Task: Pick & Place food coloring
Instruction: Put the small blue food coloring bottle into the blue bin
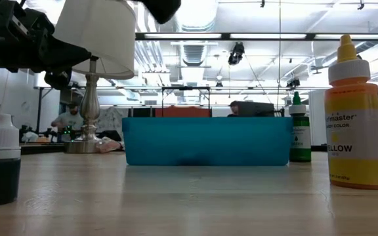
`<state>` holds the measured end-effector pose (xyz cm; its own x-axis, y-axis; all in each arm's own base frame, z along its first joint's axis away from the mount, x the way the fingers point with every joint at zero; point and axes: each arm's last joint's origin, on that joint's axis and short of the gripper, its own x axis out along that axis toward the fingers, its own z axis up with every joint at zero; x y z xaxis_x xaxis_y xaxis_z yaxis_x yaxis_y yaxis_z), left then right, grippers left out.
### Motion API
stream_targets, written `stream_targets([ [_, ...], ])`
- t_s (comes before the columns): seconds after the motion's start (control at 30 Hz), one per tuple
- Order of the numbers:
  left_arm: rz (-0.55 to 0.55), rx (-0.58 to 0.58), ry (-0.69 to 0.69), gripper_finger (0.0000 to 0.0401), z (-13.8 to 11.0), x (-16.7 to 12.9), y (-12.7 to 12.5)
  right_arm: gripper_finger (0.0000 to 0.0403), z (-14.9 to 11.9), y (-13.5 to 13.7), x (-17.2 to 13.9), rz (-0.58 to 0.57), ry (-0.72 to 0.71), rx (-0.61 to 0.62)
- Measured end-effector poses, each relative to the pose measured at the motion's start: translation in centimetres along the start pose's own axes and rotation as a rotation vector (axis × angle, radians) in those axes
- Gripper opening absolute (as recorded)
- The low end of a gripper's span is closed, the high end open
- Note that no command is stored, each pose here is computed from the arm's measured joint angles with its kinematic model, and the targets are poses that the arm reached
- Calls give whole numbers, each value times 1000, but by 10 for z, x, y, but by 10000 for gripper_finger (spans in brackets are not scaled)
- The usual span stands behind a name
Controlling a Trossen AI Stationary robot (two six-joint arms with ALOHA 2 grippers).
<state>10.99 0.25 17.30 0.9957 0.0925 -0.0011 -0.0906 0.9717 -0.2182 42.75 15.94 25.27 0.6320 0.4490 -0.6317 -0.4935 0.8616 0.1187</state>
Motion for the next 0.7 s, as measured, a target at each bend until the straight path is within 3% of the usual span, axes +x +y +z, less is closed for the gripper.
stream_targets([
  [0.33, 0, 0, -1, 2, 0, 0, 0, 251, 2, -4, 40, 57, -4, -79],
  [0.7, 0, 0, -1, 2, 0, 0, 0, 246, 35, 2, 16, 61, 18, -85],
])
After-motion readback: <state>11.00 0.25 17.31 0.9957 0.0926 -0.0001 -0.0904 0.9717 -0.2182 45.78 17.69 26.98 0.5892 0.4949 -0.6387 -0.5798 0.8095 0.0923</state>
